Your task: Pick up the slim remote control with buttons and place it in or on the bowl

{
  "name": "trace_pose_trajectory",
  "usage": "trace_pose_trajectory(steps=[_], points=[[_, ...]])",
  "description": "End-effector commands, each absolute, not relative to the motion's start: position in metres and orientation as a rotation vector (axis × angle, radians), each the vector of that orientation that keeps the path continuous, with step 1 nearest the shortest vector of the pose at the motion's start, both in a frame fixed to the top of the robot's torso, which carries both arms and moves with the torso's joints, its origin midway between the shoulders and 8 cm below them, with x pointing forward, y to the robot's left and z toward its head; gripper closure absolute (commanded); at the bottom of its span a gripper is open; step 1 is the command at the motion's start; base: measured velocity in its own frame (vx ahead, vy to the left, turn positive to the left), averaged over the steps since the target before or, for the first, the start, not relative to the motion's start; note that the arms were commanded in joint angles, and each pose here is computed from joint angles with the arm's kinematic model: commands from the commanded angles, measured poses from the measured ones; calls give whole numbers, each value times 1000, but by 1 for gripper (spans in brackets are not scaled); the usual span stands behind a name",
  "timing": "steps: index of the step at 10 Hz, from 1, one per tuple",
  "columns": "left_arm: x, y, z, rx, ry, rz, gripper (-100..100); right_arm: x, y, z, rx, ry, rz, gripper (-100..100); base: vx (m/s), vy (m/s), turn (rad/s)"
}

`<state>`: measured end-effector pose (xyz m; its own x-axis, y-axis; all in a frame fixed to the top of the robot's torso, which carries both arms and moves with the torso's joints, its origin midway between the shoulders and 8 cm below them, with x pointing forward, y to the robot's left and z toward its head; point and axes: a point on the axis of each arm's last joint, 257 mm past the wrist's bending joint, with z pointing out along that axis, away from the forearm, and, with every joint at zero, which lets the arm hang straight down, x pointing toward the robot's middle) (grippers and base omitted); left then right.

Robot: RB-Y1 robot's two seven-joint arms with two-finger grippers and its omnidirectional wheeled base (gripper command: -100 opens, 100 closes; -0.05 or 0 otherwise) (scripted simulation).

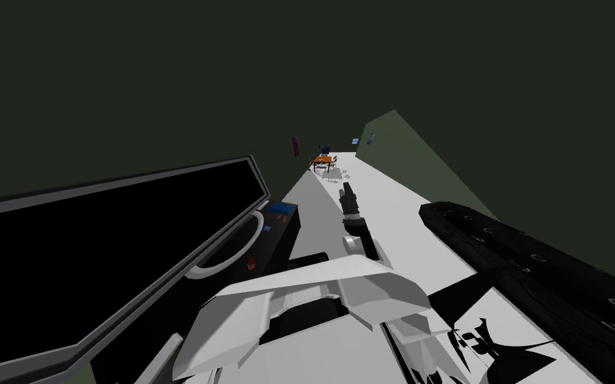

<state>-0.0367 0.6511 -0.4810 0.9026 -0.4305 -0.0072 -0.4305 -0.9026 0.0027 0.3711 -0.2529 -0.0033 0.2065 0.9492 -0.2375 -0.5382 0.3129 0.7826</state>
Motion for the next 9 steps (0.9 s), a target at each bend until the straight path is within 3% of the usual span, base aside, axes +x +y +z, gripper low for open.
trace_pose_trajectory(steps=[1, 2, 6, 7, 8, 9], points=[[-37, 651, -481, 3063, -693, -12, 100, 371, -253, -3, 623, 804, 1134, 0, 5, 5, -6], [-37, 651, -481, 3062, -693, -12, -100, 371, -253, -3, 623, 804, 1134, 0, 0, 0, 0], [-37, 651, -481, 3062, -693, -12, -100, 371, -253, -3, 623, 804, 1134, 0, 0, 0, 0], [-37, 651, -481, 3062, -693, -12, 0, 371, -253, -3, 623, 804, 1134, 0, 0, 0, 0], [-21, 656, -478, 3065, -691, -16, -100, 371, -253, -3, 623, 804, 1134, 0, -68, -7, -34], [-20, 656, -478, 3065, -692, -13, -100, 371, -253, -3, 622, 804, 1134, 0, -67, -17, -61]])
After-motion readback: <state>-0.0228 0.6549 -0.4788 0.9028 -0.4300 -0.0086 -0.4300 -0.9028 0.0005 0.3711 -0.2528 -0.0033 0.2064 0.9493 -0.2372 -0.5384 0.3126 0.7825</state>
